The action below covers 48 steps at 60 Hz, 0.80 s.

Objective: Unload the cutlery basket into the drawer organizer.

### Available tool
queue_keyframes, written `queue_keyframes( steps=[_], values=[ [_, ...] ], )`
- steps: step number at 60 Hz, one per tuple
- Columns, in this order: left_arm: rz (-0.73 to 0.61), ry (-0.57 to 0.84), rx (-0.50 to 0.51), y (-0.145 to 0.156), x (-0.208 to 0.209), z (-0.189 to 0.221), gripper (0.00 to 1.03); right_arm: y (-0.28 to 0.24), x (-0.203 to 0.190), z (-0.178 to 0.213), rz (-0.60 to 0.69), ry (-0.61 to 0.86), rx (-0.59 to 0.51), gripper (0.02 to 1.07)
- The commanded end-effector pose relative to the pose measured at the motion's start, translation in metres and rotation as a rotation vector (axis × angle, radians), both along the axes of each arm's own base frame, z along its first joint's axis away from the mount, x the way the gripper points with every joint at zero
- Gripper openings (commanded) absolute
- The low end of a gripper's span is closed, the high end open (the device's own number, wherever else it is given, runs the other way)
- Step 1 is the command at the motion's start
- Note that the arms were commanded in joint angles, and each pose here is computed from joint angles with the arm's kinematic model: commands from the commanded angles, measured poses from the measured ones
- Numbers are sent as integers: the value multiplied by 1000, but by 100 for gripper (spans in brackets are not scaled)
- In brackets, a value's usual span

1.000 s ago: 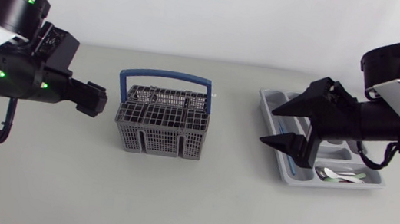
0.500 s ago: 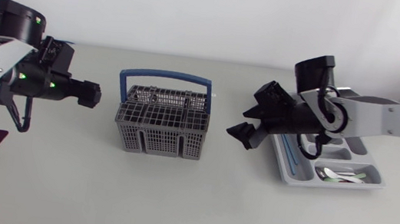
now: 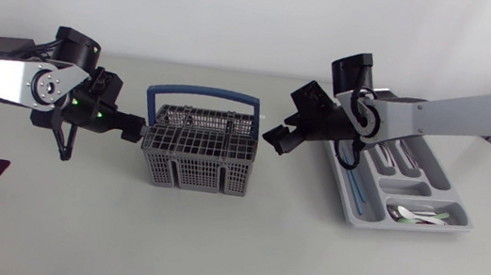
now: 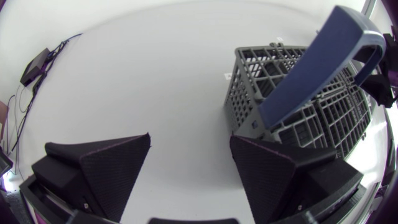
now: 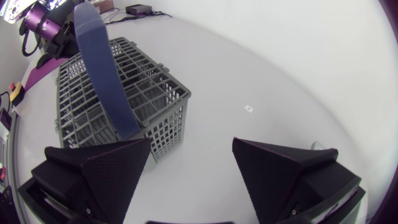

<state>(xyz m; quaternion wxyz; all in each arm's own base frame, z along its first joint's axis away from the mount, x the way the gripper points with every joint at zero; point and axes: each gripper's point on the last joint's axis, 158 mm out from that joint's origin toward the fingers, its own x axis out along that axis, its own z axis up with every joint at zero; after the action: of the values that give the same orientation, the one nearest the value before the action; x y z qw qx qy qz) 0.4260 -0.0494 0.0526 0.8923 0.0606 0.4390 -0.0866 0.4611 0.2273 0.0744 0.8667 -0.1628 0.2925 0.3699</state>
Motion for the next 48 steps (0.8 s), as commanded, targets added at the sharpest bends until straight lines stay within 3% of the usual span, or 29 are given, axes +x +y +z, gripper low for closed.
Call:
queue_keyframes(
  steps=[1,29,48],
  values=[
    [-24,-18,-14,-13,8,5,96,6,-1,-3,-11,18,13,96],
    [-98,-18,-31,-52,-8,11,96,17,-45,8,42,15,6,96],
    [-124,-10,-29,-59,-25,12,96,3,-39,8,7,2,-15,96]
  ],
)
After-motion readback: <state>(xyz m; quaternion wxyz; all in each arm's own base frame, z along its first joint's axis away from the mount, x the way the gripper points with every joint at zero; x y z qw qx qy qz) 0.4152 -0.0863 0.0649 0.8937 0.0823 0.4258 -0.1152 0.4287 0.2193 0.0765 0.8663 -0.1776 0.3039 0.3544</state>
